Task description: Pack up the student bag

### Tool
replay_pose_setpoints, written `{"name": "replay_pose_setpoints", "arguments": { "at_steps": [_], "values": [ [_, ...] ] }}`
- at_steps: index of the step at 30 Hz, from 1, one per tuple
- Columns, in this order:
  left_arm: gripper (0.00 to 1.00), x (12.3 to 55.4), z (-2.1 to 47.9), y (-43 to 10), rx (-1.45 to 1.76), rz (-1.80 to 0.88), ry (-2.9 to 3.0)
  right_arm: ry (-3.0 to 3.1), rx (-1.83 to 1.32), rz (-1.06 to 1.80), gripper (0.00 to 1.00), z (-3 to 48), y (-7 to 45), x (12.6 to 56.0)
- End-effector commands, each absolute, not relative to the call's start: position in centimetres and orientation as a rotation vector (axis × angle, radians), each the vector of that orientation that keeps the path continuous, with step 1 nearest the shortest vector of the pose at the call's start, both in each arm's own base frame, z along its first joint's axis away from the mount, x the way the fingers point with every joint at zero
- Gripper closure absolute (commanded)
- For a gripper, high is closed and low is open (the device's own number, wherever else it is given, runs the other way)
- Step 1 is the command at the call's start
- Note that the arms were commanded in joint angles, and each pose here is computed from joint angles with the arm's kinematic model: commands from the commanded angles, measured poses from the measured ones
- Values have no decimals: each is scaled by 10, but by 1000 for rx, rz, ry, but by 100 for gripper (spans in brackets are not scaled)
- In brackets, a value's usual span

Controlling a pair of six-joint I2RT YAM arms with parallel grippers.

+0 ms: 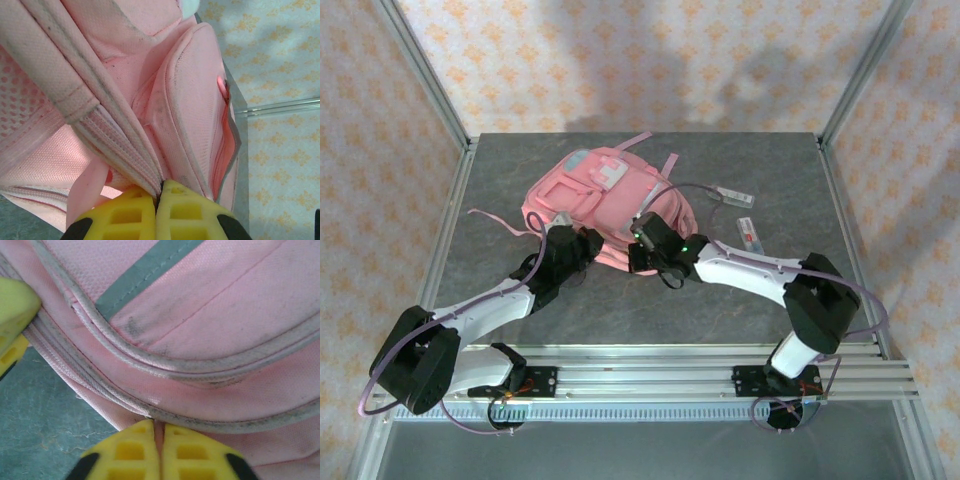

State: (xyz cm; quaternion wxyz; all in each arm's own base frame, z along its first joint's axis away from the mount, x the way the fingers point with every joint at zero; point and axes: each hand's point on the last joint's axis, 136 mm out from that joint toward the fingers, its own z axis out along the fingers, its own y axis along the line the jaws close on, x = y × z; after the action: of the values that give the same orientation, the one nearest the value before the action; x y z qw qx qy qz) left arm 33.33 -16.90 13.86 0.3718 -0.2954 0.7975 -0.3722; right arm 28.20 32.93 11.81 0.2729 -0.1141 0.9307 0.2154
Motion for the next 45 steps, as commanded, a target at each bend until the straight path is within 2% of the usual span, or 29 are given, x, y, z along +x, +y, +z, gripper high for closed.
{"name": "replay_pose_setpoints", "arguments": {
  "at_steps": [1, 8, 16, 22, 28, 38, 39, 41, 42, 45],
  "values": [
    [100, 340, 173, -182, -692, -1067, 1929, 2485, -299, 508, 100, 120, 326, 292],
    [100, 337, 173, -172, -702, -1018, 1923, 2457, -211, 388, 100, 124, 292, 296],
    [100, 334, 171, -158, -707, -955, 1930, 2432, -35, 281, 100, 122, 224, 298],
    [100, 334, 170, -156, -706, -950, 1933, 2378, 32, 245, 100, 122, 207, 311],
    [100, 339, 165, -149, -685, -895, 1977, 2355, -51, 401, 100, 131, 236, 315],
    [100, 374, 173, -68, -710, -606, 2014, 2302, -315, 840, 100, 154, 322, 267],
    [95, 376, 178, -65, -710, -590, 2013, 2302, -322, 879, 100, 153, 329, 265],
    [63, 375, 181, -66, -714, -601, 2017, 2299, -325, 927, 100, 151, 337, 265],
    [55, 372, 180, -70, -718, -639, 2015, 2299, -321, 937, 100, 149, 340, 267],
    [43, 352, 171, -88, -735, -748, 2022, 2305, -326, 953, 100, 143, 348, 270]
  ]
}}
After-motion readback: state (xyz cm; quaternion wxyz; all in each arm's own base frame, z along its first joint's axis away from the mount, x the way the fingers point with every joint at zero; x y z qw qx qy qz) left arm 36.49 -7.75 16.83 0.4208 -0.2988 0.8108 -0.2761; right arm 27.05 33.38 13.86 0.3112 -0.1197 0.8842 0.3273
